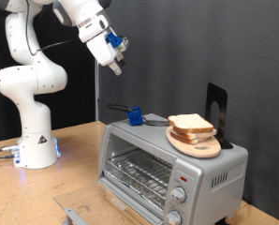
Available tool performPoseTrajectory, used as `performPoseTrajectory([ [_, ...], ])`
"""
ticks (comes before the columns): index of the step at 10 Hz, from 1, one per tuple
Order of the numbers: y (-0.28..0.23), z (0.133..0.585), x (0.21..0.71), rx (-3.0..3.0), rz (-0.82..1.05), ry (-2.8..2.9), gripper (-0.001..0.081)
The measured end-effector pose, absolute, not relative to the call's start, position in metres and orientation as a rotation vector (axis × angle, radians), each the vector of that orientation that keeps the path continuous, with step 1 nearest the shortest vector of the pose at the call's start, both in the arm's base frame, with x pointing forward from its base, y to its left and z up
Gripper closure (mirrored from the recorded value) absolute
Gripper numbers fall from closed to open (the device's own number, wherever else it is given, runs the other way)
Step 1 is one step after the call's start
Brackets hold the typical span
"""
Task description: Make a piece of toast with the oven
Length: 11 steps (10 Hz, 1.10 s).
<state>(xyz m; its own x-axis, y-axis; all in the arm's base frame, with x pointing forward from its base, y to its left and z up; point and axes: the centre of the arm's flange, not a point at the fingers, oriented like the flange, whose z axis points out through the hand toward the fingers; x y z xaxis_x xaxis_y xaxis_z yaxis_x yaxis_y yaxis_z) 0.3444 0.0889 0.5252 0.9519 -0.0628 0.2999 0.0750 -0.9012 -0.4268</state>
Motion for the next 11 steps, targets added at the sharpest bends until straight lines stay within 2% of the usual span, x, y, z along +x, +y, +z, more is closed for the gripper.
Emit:
performPoseTrajectory([
  [6, 0.101, 0.52, 0.335, -2.702, -0.373, 0.02, -0.0003],
  [11, 0.098, 0.494, 0.358, -2.76, -0.281, -0.122, -0.0003],
])
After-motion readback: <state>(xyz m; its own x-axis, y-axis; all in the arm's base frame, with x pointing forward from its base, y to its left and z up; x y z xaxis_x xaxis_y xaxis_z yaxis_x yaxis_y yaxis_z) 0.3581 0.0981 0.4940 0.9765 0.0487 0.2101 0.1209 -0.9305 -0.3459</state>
